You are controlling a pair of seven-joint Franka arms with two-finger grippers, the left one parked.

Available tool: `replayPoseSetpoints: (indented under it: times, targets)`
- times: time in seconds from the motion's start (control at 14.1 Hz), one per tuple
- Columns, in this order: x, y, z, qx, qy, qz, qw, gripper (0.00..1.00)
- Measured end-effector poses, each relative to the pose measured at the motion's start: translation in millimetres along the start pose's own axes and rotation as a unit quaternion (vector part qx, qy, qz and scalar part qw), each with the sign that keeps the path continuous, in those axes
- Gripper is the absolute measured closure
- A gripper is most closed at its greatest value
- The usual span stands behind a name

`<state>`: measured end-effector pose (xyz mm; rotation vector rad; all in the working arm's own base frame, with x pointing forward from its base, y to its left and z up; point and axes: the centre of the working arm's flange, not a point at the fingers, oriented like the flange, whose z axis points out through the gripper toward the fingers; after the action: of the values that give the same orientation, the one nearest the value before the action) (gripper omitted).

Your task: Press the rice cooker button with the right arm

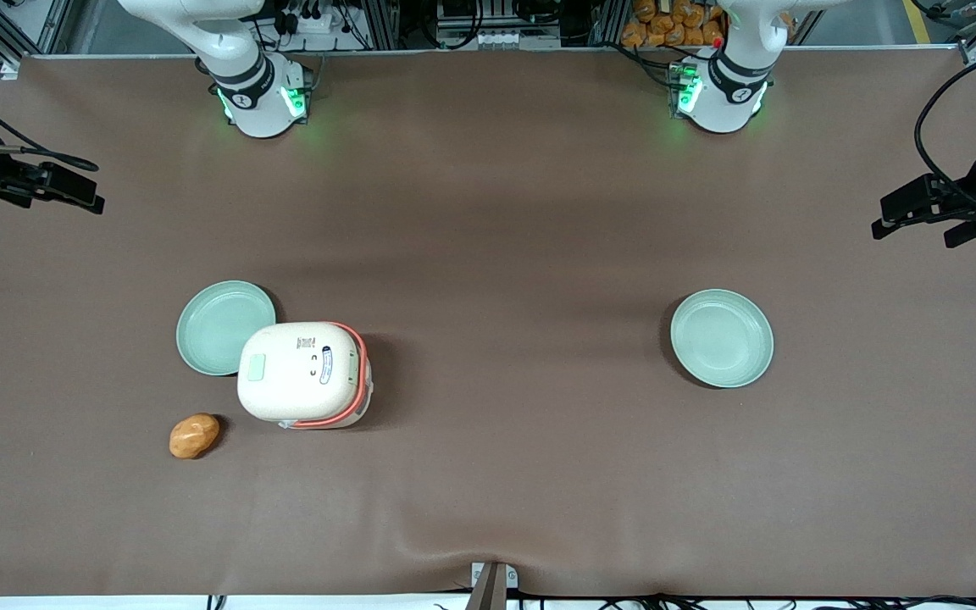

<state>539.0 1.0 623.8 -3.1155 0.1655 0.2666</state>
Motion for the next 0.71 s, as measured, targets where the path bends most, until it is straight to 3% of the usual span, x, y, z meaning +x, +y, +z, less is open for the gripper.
replayPoseSetpoints:
  times: [0.71]
  targets:
    - [-0.3,-7.7,0.1,0.001,0.001,-0.018,0.9998,0.0]
